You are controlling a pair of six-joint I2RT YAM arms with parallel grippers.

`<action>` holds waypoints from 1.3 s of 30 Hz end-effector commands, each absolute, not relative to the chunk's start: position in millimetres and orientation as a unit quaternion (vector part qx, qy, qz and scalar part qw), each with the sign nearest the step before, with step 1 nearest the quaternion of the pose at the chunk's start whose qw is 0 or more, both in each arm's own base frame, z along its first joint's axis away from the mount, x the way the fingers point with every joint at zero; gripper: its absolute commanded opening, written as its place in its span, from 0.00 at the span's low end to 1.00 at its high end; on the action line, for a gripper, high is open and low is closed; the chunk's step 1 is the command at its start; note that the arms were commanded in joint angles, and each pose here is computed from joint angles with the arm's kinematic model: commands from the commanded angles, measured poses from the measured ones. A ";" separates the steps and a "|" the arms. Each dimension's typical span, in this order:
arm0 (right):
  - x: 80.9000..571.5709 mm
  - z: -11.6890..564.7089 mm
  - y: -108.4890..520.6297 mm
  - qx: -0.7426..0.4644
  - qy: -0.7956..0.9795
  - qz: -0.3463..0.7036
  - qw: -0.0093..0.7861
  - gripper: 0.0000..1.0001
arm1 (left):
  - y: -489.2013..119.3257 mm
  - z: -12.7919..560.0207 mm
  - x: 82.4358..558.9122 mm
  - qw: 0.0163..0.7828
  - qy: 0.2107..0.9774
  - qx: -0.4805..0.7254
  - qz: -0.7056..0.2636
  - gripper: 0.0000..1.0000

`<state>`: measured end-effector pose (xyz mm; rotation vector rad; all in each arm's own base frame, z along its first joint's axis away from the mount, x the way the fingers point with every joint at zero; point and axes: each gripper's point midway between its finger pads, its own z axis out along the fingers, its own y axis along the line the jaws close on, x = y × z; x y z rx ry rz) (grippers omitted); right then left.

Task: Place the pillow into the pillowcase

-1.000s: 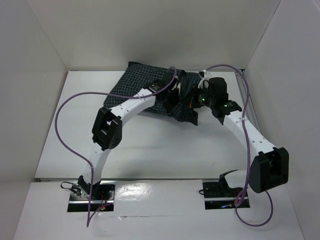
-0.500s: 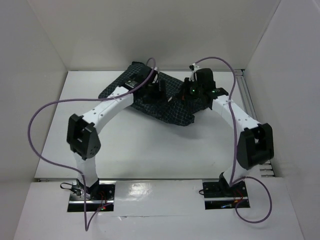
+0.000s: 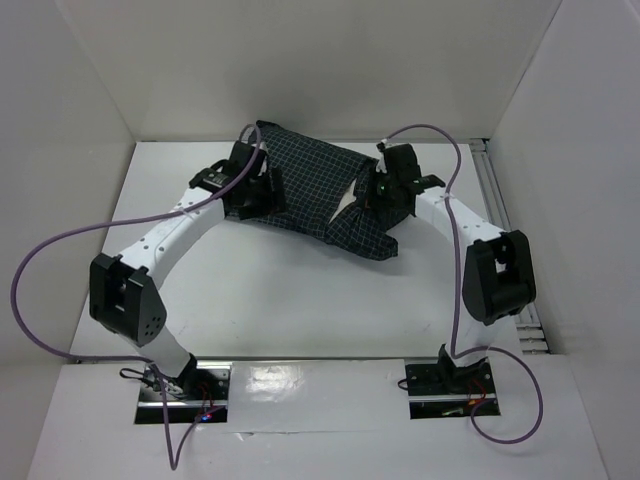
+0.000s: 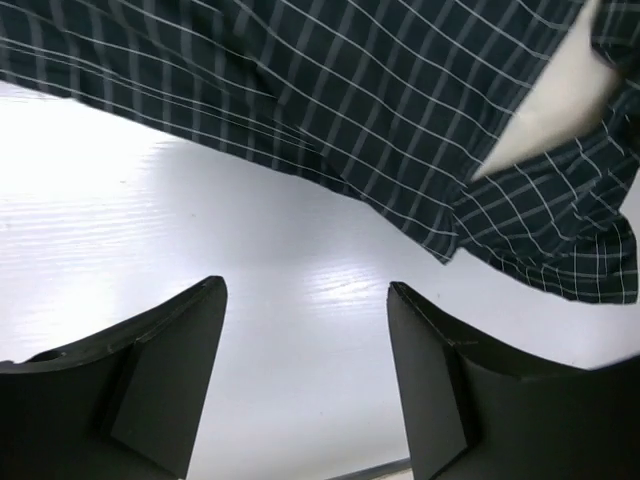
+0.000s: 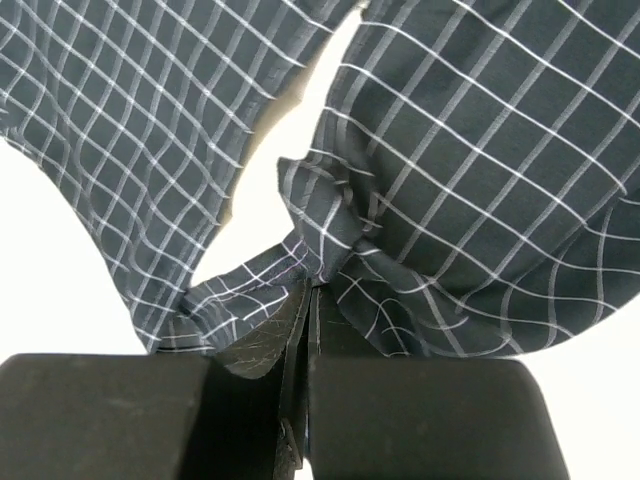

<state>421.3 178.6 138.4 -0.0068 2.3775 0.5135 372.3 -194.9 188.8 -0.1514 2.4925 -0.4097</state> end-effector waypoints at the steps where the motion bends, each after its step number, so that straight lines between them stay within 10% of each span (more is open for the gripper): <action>1: 433.2 170.2 200.3 -0.027 0.899 0.204 0.386 0.00 | -156.0 219.0 375.6 0.352 0.920 -0.098 -0.145 0.79; 9: 454.2 166.6 239.8 -0.046 0.905 0.200 0.373 0.05 | -66.8 172.5 365.9 0.310 0.912 -0.237 -0.124 0.81; 16: 440.2 217.3 217.5 -0.016 0.885 0.176 0.431 0.83 | -17.9 151.4 368.1 0.302 0.893 -0.302 -0.142 0.86; 20: 416.2 243.7 197.3 -0.005 0.875 0.165 0.456 0.94 | 7.4 138.6 376.5 0.295 0.883 -0.335 -0.144 0.91; 39: 299.4 193.0 130.0 0.069 0.893 0.163 0.413 1.00 | 24.9 106.4 454.2 0.310 0.839 -0.367 -0.255 0.90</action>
